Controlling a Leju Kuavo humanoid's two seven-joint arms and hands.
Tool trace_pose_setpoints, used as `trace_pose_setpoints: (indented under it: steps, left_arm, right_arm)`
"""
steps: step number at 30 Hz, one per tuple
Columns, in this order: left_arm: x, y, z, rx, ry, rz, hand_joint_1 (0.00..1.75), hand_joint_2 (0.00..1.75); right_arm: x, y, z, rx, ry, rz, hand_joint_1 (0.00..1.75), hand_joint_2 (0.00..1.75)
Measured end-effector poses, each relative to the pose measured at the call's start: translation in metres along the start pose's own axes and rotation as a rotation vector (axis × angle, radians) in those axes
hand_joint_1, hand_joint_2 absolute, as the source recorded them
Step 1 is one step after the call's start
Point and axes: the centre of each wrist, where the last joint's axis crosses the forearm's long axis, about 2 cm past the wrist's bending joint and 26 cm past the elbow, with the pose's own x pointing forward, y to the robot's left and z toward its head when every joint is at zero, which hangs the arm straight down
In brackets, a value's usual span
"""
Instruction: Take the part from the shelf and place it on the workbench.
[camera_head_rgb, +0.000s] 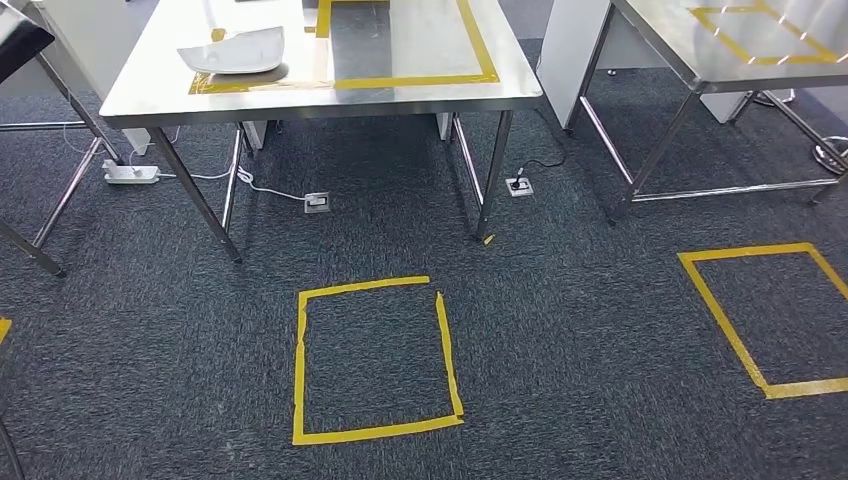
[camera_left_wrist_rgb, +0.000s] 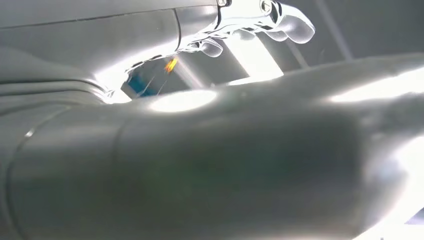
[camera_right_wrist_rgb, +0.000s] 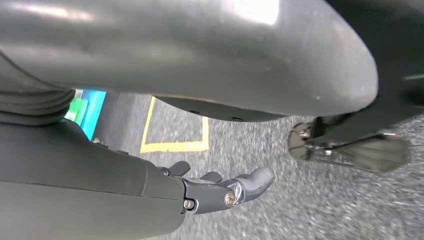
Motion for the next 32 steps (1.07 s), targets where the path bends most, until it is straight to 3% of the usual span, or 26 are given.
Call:
trace_pose_setpoints:
  steps: [2, 4, 7, 9, 11, 13, 16, 17, 19, 21, 25, 27, 29, 32]
  left_arm:
    - [-0.006, -0.014, 0.028, -0.028, 0.089, 0.096, 0.00, 0.00]
    - [-0.007, -0.037, 0.083, -0.106, 0.234, 0.200, 0.00, 0.00]
    - [0.010, -0.071, 0.210, -0.363, 0.517, 0.298, 0.00, 0.00]
    - [0.029, -0.075, 0.302, -0.597, 0.758, 0.342, 0.00, 0.00]
    - [0.056, -0.063, 0.392, -0.843, 1.057, 0.372, 0.00, 0.00]
    - [0.091, -0.034, 0.475, -1.049, 1.360, 0.394, 0.00, 0.00]
    - [0.143, 0.019, 0.560, -1.254, 1.827, 0.404, 0.00, 0.00]
    - [0.162, 0.035, 0.577, -1.311, 1.978, 0.400, 0.00, 0.00]
    - [0.197, 0.061, 0.601, -1.425, 2.230, 0.382, 0.00, 0.87]
    - [0.228, 0.085, 0.616, -1.536, 2.391, 0.353, 0.00, 1.75]
    - [0.273, 0.115, 0.626, -1.710, 2.482, 0.363, 0.00, 1.75]
    - [0.285, 0.123, 0.628, -1.783, 2.458, 0.419, 0.00, 1.75]
    - [0.290, 0.127, 0.629, -1.845, 2.377, 0.496, 0.00, 1.75]
    - [0.294, 0.126, 0.627, -1.909, 2.206, 0.594, 0.00, 1.75]
  right_arm:
    - [0.001, -0.004, 0.000, -0.011, -0.003, -0.046, 0.00, 0.00]
    - [0.000, -0.006, 0.000, -0.017, -0.002, -0.083, 0.00, 0.00]
    - [-0.003, -0.005, 0.000, -0.010, 0.005, -0.112, 0.00, 0.00]
    - [-0.005, -0.006, 0.000, -0.007, 0.011, -0.116, 0.00, 0.00]
    - [-0.007, -0.006, 0.000, -0.006, 0.032, -0.118, 0.00, 0.00]
    - [-0.012, -0.007, -0.001, -0.010, 0.064, -0.121, 0.00, 0.00]
    - [-0.016, -0.012, -0.001, -0.027, 0.089, -0.120, 0.00, 0.00]
    - [-0.017, -0.015, -0.001, -0.034, 0.092, -0.116, 0.00, 0.00]
    - [-0.016, -0.023, 0.000, -0.051, 0.095, -0.109, 0.00, 0.00]
    - [-0.016, -0.030, 0.000, -0.062, 0.097, -0.107, 0.00, 0.00]
    - [-0.021, -0.037, 0.000, -0.068, 0.095, -0.106, 0.00, 0.00]
    - [-0.022, -0.037, 0.000, -0.065, 0.084, -0.098, 0.00, 0.87]
    - [-0.022, -0.037, 0.000, -0.061, 0.072, -0.083, 0.00, 1.75]
    - [-0.019, -0.037, 0.000, -0.060, 0.062, -0.058, 0.00, 1.75]
